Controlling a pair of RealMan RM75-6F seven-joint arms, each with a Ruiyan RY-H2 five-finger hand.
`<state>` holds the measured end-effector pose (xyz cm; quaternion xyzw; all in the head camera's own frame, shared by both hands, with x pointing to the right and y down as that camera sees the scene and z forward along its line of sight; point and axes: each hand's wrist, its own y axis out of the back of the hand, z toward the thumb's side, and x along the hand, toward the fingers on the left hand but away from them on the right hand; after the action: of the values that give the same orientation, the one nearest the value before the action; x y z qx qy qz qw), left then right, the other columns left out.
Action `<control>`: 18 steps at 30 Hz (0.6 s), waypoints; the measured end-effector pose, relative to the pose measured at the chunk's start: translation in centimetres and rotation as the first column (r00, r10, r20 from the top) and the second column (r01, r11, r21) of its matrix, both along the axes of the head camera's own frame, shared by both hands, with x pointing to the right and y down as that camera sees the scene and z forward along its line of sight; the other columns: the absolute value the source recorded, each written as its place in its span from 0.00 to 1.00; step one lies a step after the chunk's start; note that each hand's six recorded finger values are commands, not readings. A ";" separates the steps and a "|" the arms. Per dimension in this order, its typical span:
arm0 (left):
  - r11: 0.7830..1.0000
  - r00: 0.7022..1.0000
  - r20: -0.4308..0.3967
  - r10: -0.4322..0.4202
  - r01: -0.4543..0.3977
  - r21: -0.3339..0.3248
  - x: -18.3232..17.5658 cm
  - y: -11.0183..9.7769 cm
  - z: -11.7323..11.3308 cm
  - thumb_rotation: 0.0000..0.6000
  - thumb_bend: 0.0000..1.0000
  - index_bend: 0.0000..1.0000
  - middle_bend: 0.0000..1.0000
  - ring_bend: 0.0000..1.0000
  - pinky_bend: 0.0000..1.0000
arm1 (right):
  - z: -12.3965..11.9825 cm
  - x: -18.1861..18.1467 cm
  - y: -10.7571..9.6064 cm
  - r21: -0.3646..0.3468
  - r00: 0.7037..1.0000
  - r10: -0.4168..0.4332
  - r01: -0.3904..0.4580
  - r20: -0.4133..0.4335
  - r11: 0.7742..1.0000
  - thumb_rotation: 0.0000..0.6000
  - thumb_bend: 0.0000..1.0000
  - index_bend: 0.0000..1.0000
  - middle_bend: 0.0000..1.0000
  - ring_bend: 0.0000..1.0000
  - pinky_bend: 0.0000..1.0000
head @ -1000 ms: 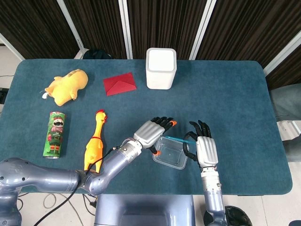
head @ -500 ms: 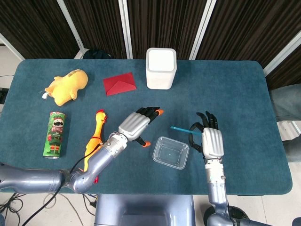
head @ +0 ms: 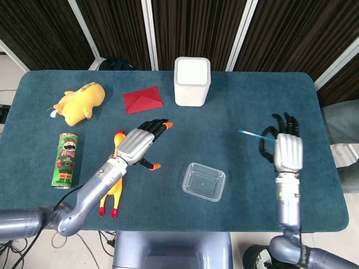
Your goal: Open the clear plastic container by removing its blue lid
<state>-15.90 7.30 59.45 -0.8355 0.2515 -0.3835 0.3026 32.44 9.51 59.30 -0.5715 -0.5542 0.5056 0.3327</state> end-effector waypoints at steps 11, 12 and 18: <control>0.999 0.998 0.012 -0.054 0.054 0.006 -7.3 3.3 -1.6 1.00 0.00 0.00 0.00 0.00 0.11 | 1.1 6.9 3.1 -0.076 0.993 0.031 -0.040 -0.118 0.996 1.00 0.73 0.65 0.19 0.00 0.00; 0.998 0.998 0.013 -0.057 0.057 0.005 -7.9 3.6 -1.7 1.00 0.00 0.00 0.00 0.00 0.11 | 1.2 7.1 3.6 -0.088 0.992 0.028 -0.039 -0.124 0.995 1.00 0.73 0.63 0.19 0.00 0.00; 0.996 0.996 0.006 -0.092 0.092 -0.009 -11.1 5.4 -2.5 1.00 0.00 0.00 0.00 0.00 0.10 | 2.0 7.4 6.3 -0.160 0.988 -0.022 -0.003 -0.155 0.987 1.00 0.54 0.05 0.03 0.00 0.00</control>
<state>-26.99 12.65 57.00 -0.8233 0.2872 -0.4005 0.2815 39.88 15.78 61.31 -0.5574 -0.4814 0.5900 0.3308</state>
